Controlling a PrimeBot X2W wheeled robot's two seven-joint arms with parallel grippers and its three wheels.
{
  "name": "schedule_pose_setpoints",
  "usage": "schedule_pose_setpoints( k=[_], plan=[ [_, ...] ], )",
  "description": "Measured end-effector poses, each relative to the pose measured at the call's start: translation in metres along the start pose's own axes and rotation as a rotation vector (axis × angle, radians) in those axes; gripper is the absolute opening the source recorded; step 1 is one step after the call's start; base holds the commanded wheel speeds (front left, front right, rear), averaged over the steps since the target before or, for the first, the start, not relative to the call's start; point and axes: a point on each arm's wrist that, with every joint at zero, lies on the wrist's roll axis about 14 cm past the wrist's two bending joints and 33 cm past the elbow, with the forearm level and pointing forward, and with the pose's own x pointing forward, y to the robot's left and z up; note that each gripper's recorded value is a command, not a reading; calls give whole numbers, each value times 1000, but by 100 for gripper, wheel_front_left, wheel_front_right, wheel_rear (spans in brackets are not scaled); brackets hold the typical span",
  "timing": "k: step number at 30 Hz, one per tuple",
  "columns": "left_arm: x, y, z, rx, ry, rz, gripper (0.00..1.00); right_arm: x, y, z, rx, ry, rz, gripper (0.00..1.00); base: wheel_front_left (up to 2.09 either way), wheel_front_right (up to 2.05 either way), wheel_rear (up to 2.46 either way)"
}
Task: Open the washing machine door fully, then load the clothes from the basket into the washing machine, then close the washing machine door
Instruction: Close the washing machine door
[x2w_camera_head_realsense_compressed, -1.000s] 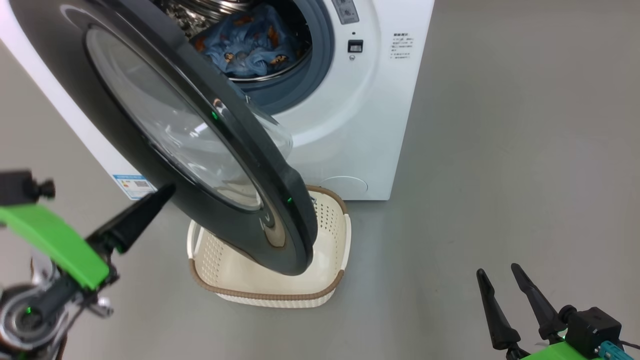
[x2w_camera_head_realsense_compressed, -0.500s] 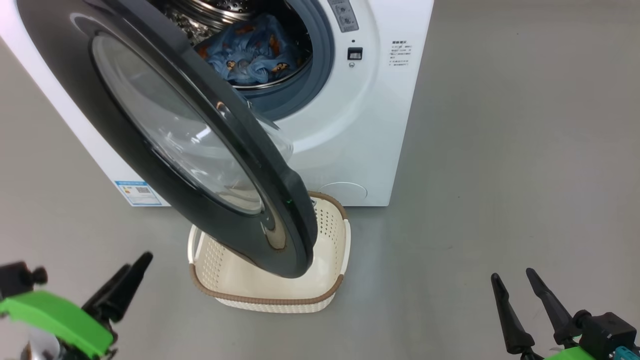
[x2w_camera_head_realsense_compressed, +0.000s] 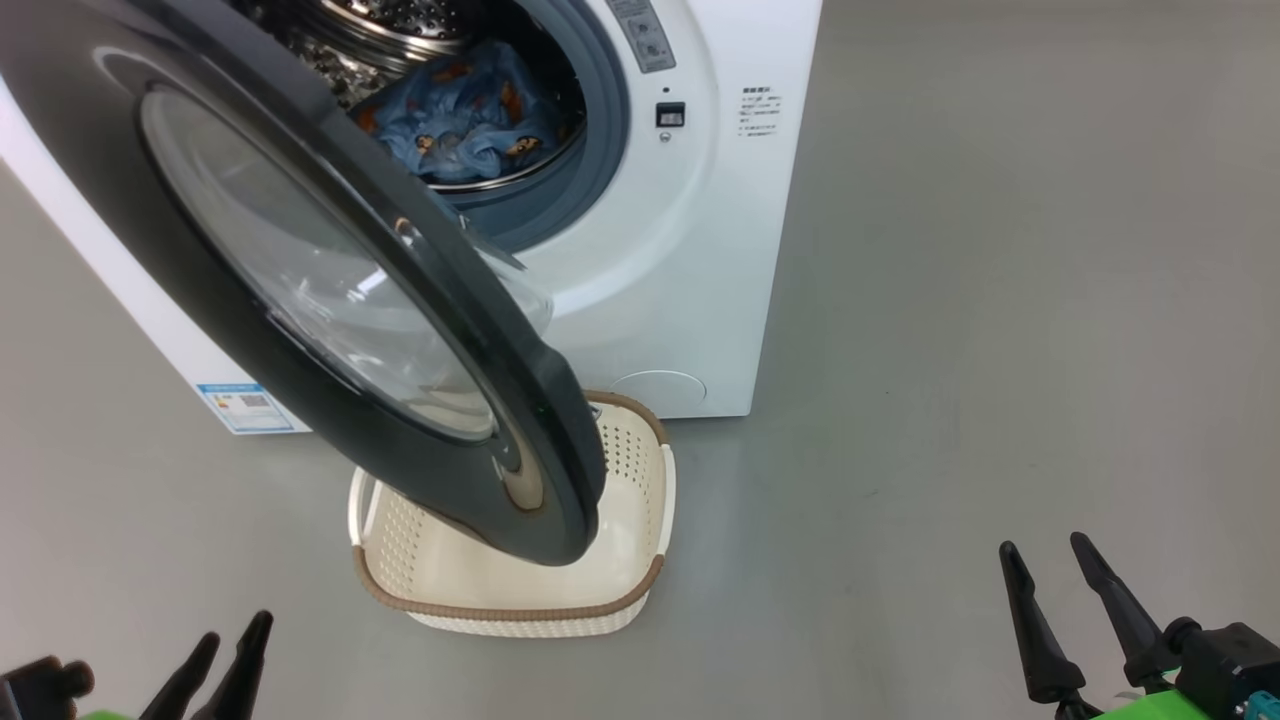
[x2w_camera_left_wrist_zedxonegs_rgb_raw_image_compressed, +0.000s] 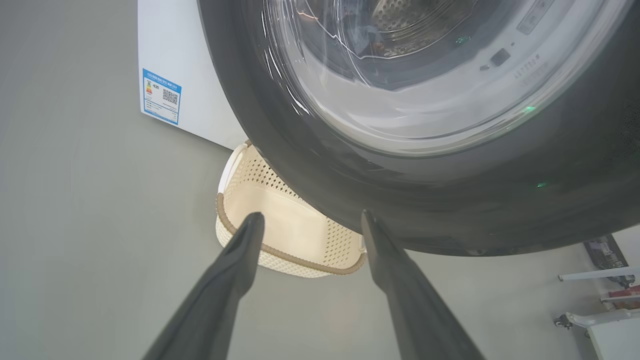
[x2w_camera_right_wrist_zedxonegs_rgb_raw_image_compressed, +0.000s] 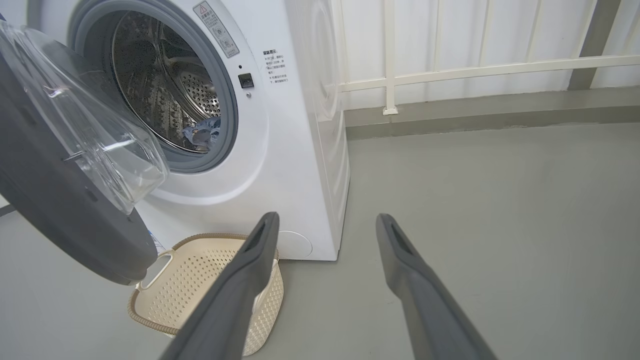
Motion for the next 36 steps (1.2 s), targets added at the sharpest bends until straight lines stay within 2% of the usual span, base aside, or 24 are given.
schedule_pose_setpoints(
  k=[6,12,22,27,36],
  plan=[
    [2,10,-10,54,1,28,100,-5,-12,5,-7,-14,-38,100,0,0,0],
    [11,-1,13,95,-109,14,100,-12,-19,6,-10,-16,-61,100,0,0,0],
    [-4,-15,3,302,-146,-7,100,-19,-23,13,-8,-37,-76,100,0,0,0],
    [-7,-24,8,368,-197,-10,100,-20,-23,14,-8,-38,-77,100,0,0,0],
    [-11,-27,8,405,-234,16,100,-22,-25,9,-6,-23,-82,100,0,0,0]
  ],
)
